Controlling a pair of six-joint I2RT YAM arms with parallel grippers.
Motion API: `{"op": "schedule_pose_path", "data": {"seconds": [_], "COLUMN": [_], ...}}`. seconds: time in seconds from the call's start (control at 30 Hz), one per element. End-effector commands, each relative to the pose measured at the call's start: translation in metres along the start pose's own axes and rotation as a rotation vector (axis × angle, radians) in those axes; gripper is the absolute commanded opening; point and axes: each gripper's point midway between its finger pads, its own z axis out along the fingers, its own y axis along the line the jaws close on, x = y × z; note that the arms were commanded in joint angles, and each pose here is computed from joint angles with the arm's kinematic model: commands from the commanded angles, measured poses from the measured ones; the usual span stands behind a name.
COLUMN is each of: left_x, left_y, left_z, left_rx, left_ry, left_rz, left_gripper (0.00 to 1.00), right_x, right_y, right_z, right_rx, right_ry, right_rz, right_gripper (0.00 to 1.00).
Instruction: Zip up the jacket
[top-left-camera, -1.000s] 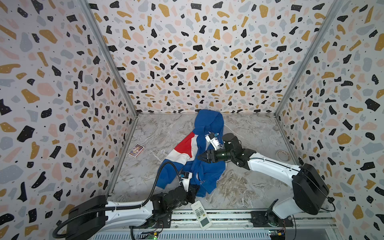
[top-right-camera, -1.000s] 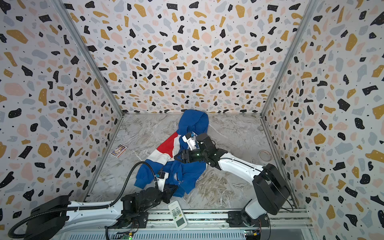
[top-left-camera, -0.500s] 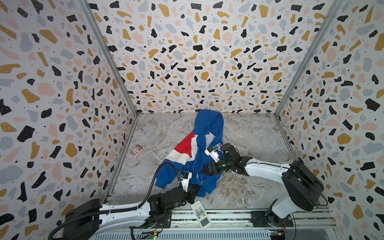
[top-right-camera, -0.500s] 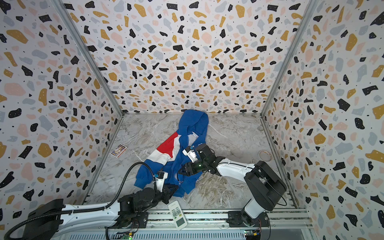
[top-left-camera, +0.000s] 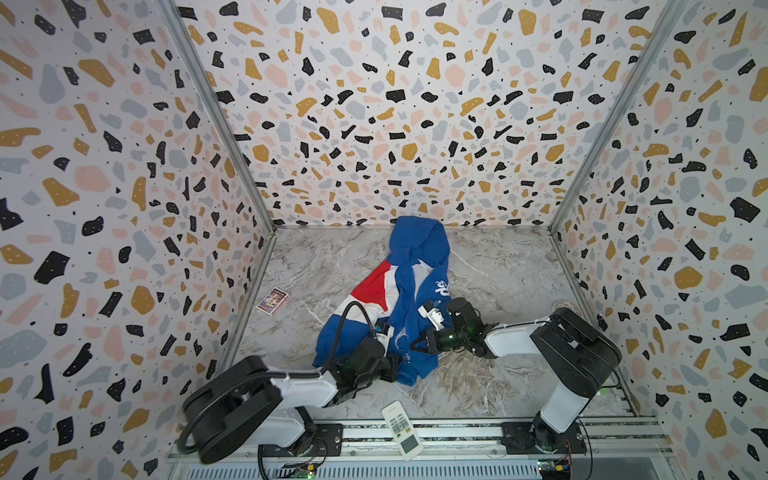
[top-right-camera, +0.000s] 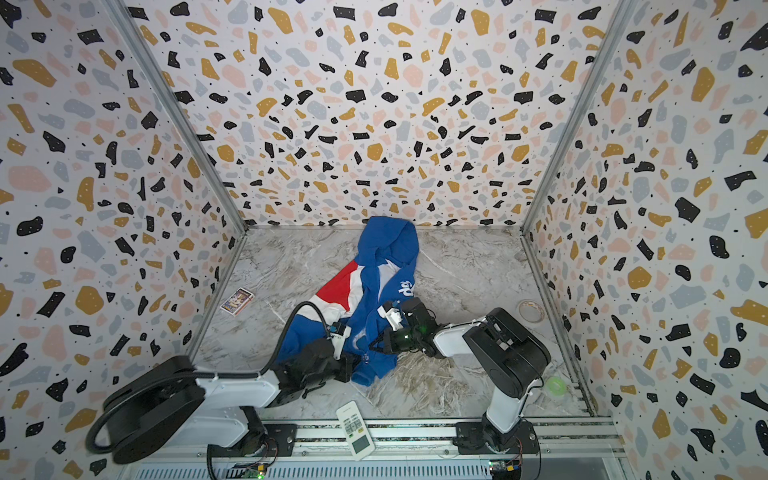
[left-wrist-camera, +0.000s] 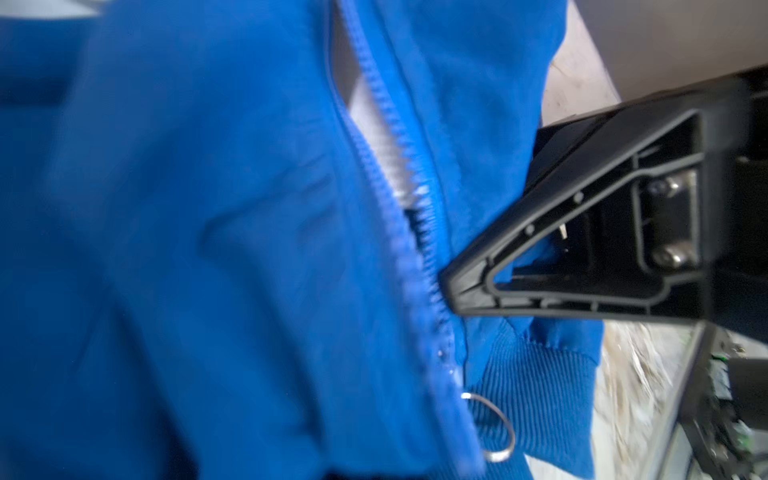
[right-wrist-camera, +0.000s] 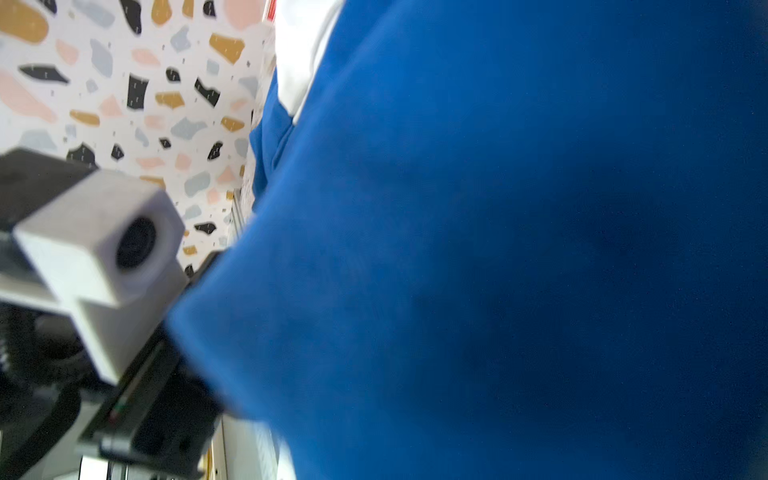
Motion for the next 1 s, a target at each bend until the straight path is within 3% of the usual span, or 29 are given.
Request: {"op": "schedule_pose_path", "data": {"seconds": [0.0, 0.13, 0.27, 0.33, 0.47, 0.63, 0.97], "left_x": [-0.031, -0.07, -0.095, -0.099, -0.087, -0.061, -0.022], "left_y": [-0.036, -0.053, -0.067, -0.073, -0.075, -0.071, -0.065], "left_z": [0.034, 0.07, 0.071, 0.059, 0.032, 0.0, -0.019], "left_rx": [0.121, 0.15, 0.164, 0.182, 0.217, 0.263, 0.317], "left_ry": [0.018, 0.023, 0.005, -0.008, -0.024, -0.031, -0.005], "left_rz": [0.11, 0.163, 0.244, 0.282, 0.304, 0.287, 0.284], "left_gripper": [0.0, 0.0, 0.0, 0.0, 0.0, 0.0, 0.0], "right_x": [-0.036, -0.084, -0.112, -0.114, -0.101, -0.07, -0.014], "right_y": [-0.015, -0.037, -0.036, -0.028, -0.012, 0.011, 0.035], "right_z": [-0.012, -0.047, -0.073, -0.079, -0.082, -0.083, -0.093], "right_rx": [0.114, 0.17, 0.188, 0.157, 0.075, 0.007, -0.055], "right_ry": [-0.036, -0.113, -0.153, -0.163, -0.178, -0.177, -0.156], "right_rz": [-0.097, -0.109, -0.13, -0.12, -0.079, -0.065, -0.152], "right_gripper": [0.0, 0.0, 0.0, 0.12, 0.32, 0.46, 0.58]}}
